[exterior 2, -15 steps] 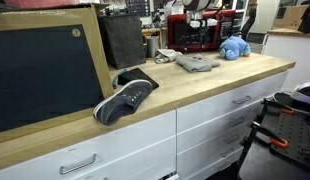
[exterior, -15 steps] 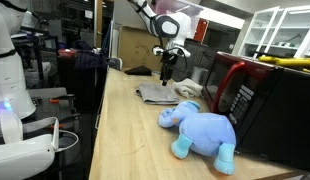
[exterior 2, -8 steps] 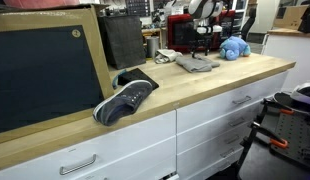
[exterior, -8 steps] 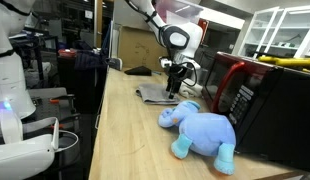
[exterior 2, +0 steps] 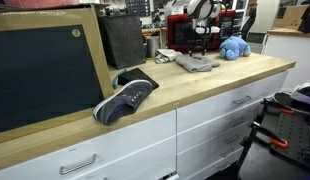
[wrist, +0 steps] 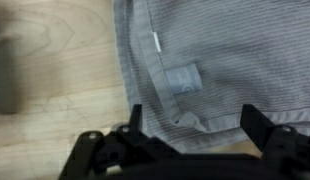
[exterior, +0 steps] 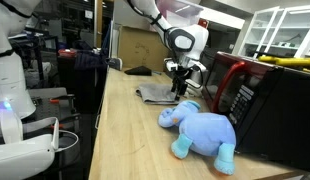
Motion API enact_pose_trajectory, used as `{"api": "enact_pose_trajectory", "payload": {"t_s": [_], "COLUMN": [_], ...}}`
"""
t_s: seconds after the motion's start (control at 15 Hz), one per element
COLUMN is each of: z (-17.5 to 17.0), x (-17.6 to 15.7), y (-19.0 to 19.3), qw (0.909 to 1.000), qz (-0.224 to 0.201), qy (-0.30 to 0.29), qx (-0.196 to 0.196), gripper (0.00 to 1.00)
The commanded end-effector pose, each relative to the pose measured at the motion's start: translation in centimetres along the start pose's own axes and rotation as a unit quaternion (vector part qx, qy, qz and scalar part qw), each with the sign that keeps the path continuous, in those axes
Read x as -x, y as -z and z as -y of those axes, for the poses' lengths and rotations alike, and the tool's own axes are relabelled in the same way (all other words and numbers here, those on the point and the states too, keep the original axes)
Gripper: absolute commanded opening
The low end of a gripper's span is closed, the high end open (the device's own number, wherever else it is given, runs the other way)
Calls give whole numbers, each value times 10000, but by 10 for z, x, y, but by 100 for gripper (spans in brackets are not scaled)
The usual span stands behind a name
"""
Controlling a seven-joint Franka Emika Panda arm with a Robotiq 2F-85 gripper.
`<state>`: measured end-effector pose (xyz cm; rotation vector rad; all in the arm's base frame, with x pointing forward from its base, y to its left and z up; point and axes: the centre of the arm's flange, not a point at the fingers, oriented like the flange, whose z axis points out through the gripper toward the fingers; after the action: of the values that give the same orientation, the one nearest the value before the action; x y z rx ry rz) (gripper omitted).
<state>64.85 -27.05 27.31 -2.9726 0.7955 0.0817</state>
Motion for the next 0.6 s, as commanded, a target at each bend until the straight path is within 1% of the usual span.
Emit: {"api": "enact_pose_trajectory", "payload": {"t_s": [0.0, 0.27, 0.53], "z": [-19, -41, -37], "x": [-18, -13, -2], "y": [3, 3, 11], "qw": [9994, 9971, 9934], "qz": [117, 499, 837], "qy": [289, 438, 497], "qx": [-180, -385, -614], "gripper": [100, 100, 100]}}
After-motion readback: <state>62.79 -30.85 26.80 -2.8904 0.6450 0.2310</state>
